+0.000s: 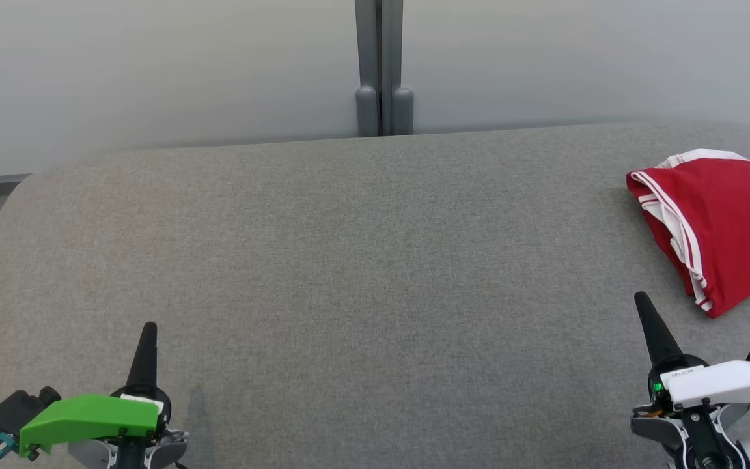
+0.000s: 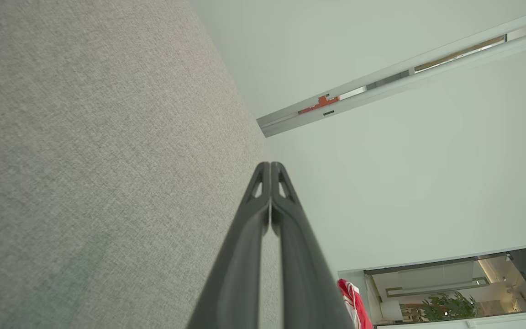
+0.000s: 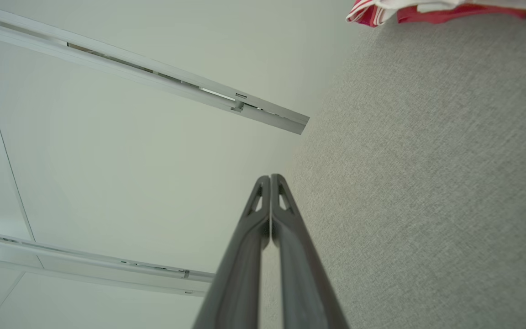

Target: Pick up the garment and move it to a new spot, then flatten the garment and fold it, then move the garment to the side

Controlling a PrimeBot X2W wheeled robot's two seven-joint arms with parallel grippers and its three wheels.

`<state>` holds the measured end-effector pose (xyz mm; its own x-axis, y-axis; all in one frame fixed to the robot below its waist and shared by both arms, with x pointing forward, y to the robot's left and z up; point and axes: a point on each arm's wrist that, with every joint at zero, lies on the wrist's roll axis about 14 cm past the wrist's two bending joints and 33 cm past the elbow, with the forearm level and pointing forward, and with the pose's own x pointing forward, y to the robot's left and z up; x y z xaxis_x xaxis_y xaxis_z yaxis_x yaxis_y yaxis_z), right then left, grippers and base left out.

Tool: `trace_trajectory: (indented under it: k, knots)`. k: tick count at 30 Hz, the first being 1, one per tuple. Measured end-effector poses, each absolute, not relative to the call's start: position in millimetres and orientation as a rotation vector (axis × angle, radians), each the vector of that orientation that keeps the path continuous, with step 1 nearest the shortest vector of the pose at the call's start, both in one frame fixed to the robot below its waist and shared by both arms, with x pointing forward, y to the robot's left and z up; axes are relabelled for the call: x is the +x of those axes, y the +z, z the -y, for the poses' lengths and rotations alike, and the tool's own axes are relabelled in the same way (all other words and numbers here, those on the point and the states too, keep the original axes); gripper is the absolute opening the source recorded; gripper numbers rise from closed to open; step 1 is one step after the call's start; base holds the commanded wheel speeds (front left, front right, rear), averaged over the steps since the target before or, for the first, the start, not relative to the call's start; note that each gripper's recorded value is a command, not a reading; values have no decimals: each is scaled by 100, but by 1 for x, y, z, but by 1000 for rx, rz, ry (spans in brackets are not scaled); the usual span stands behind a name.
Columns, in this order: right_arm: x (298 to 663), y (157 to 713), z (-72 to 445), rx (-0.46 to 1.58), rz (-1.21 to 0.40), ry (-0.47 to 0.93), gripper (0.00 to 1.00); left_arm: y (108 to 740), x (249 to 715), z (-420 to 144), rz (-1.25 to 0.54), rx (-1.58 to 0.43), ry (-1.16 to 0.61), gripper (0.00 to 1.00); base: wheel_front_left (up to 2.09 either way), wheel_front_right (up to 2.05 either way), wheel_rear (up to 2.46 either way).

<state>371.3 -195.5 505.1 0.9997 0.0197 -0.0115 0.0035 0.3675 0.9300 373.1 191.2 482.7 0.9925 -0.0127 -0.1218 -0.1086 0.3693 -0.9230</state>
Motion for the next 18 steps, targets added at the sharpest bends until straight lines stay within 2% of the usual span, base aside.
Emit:
trace_trajectory:
  k: [18]
  knots:
    - [378, 505, 197, 1350, -18, 0, 0, 491, 379, -194, -76, -1352, 45, 0, 0, 0, 0]
